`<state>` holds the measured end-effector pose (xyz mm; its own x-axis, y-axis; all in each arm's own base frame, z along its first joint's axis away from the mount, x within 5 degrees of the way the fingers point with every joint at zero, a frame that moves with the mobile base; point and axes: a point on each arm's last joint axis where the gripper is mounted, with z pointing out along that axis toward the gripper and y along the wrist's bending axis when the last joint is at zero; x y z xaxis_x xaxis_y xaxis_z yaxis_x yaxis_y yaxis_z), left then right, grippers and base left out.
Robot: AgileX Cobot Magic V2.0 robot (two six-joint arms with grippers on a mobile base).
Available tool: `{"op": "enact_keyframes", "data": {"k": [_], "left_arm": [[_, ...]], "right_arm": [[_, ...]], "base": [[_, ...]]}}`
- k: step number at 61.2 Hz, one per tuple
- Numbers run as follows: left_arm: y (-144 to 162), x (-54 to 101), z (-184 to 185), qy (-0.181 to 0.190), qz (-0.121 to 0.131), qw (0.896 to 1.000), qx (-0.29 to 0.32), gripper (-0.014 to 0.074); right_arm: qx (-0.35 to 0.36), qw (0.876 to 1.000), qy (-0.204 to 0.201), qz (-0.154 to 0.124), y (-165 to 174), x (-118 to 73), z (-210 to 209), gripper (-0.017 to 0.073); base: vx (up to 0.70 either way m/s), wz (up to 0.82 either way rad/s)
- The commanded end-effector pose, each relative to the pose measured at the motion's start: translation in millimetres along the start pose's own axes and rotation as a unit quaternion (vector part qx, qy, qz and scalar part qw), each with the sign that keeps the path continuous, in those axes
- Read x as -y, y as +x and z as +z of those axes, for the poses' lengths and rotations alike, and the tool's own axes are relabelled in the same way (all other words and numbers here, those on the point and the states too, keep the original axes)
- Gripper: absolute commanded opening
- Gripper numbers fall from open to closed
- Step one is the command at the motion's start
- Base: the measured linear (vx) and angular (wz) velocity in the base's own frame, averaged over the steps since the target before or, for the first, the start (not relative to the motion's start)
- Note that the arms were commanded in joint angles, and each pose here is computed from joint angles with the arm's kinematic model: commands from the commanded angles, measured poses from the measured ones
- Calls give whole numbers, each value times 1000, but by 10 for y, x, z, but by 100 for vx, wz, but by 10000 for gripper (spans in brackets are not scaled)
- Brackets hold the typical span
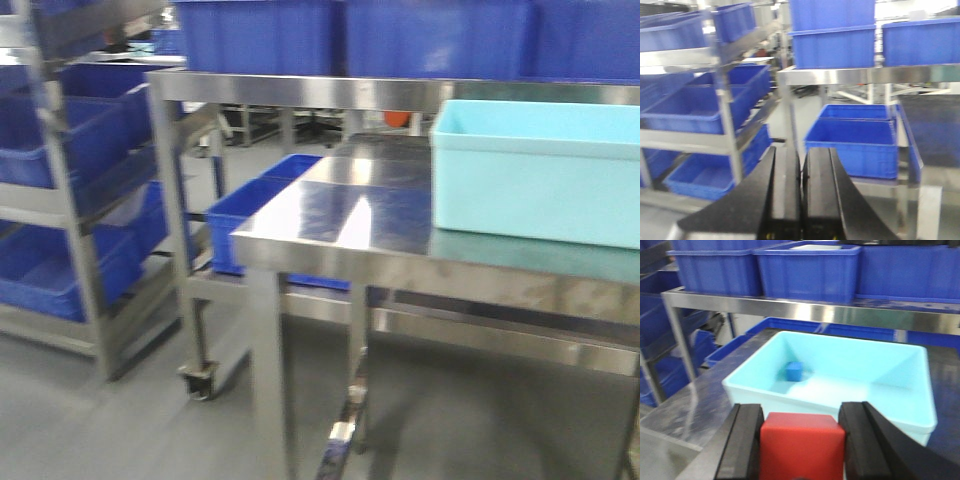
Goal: Pick red cube and place on left shelf
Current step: 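Drive the base away from the table holding the red cube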
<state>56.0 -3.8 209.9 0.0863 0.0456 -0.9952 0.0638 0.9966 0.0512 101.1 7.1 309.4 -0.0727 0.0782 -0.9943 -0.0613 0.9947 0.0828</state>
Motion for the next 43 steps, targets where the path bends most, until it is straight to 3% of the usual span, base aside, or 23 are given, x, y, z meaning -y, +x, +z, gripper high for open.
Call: {"op": "enact_keyframes", "data": {"k": [1,43], "left_arm": [[5,-5,8,-3,-2,1000,27,106],[5,-5,8,-3,-2,1000,27,106]], "right_arm": [[58,998,-13,-6,-177,-29,-17,59],[58,998,-13,-6,-177,-29,-17,59]], "base": [[-24,22],[-23,39]]}}
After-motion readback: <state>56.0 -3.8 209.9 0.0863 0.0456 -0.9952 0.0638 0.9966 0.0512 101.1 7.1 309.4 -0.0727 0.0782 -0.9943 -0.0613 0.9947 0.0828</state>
